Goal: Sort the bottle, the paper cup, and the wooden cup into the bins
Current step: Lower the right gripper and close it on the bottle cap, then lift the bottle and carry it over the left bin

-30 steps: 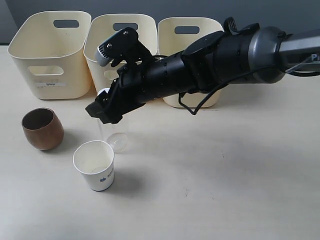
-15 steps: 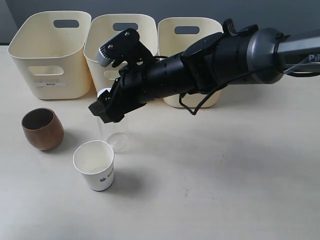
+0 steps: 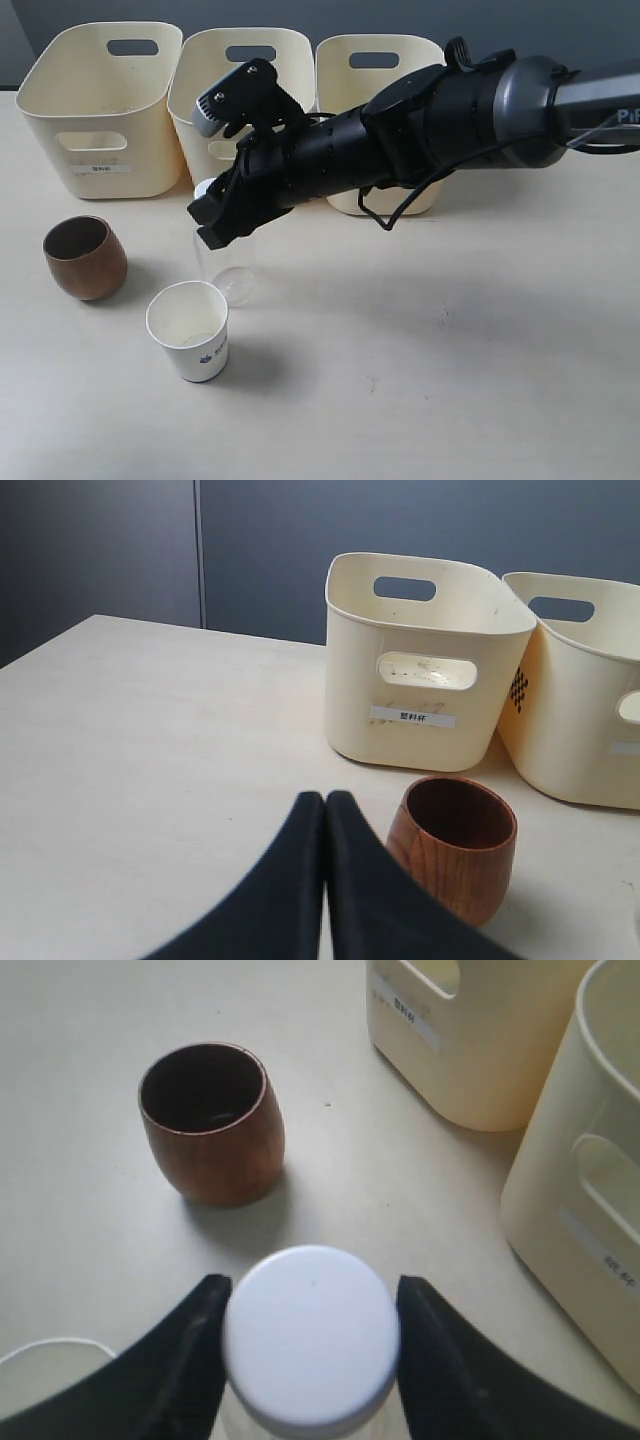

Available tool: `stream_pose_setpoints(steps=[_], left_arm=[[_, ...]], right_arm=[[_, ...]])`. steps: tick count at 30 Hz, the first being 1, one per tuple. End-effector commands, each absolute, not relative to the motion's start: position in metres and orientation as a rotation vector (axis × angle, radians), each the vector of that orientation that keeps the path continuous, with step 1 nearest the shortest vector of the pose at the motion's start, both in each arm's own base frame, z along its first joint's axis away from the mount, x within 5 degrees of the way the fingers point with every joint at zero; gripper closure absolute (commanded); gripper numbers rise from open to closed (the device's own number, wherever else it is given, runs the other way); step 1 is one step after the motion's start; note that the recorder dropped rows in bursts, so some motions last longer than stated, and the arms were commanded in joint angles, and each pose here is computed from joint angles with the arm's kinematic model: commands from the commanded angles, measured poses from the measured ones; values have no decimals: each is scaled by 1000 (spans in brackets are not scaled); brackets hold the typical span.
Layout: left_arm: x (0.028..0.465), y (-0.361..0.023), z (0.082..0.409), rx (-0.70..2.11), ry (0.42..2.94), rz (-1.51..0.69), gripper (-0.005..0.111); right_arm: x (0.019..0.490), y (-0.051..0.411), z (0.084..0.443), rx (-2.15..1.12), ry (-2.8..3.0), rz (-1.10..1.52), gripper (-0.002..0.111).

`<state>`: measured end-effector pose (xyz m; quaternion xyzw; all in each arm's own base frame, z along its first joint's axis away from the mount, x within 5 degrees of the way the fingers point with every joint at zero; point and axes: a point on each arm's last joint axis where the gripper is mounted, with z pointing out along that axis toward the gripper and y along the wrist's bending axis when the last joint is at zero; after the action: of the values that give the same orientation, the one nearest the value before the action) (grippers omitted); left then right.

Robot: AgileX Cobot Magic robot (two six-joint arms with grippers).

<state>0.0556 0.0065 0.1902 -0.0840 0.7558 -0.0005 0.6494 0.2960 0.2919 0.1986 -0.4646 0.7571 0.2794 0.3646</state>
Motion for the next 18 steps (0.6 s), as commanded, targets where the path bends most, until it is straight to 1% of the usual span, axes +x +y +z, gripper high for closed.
stream_pose_setpoints(steps=[1, 7, 9, 18], left_arm=[[55, 6, 192, -186, 1704, -2, 107], [55, 6, 192, -186, 1704, -2, 107], [55, 6, 192, -186, 1704, -2, 107], [55, 6, 192, -186, 1704, -2, 107]], right_arm=[[297, 292, 199, -1201, 1941, 716, 109], [298, 292, 201, -1195, 1933, 699, 108], [300, 293, 209, -1185, 1910, 699, 108], [309, 304, 285, -1090, 1711, 742, 109]])
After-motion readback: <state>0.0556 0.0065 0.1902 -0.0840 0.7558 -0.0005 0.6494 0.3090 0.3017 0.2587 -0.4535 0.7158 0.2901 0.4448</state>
